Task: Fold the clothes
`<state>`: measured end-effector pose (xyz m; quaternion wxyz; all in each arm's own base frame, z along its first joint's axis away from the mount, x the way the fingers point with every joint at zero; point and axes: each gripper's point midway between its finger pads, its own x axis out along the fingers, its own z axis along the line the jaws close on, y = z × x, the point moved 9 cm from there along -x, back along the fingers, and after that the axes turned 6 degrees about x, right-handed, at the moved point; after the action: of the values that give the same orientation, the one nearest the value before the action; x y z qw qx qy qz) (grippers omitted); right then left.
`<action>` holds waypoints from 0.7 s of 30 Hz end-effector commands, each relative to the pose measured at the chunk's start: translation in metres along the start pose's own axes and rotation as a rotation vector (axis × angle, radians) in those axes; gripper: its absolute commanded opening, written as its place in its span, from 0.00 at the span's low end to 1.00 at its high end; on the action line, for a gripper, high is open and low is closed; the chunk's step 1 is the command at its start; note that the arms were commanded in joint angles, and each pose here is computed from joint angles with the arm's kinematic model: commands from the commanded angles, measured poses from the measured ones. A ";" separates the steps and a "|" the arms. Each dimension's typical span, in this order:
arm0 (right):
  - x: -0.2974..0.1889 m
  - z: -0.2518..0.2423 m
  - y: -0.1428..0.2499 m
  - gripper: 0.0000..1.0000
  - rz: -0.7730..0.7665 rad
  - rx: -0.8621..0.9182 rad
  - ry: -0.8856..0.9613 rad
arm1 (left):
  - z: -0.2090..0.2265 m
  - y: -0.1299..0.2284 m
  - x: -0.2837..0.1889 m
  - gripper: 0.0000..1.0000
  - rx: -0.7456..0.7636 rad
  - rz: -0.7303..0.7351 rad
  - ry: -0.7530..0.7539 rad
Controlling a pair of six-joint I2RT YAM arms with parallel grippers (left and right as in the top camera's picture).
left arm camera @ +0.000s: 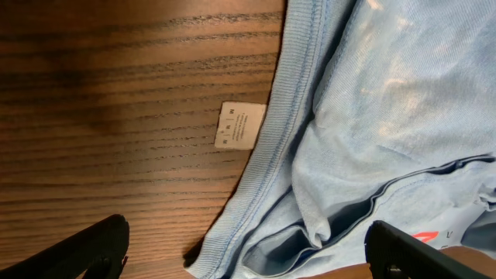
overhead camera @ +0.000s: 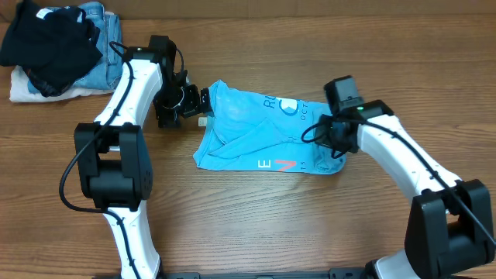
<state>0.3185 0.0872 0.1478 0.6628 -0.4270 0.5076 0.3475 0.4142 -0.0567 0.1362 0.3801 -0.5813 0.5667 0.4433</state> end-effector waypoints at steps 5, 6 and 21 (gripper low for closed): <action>-0.015 0.030 0.005 0.04 -0.075 -0.050 -0.065 | 0.001 0.003 0.009 1.00 0.019 0.029 -0.007; -0.015 0.032 0.007 0.04 -0.075 -0.058 -0.070 | 0.001 0.003 0.009 1.00 0.019 0.029 -0.007; 0.011 0.057 0.026 0.07 0.036 -0.067 -0.143 | 0.001 0.004 0.009 1.00 0.018 0.032 -0.007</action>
<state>0.3155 0.1407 0.1370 0.6662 -0.4343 0.4667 0.3870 0.4137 -0.0567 0.1362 0.3791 -0.5804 0.5673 0.4445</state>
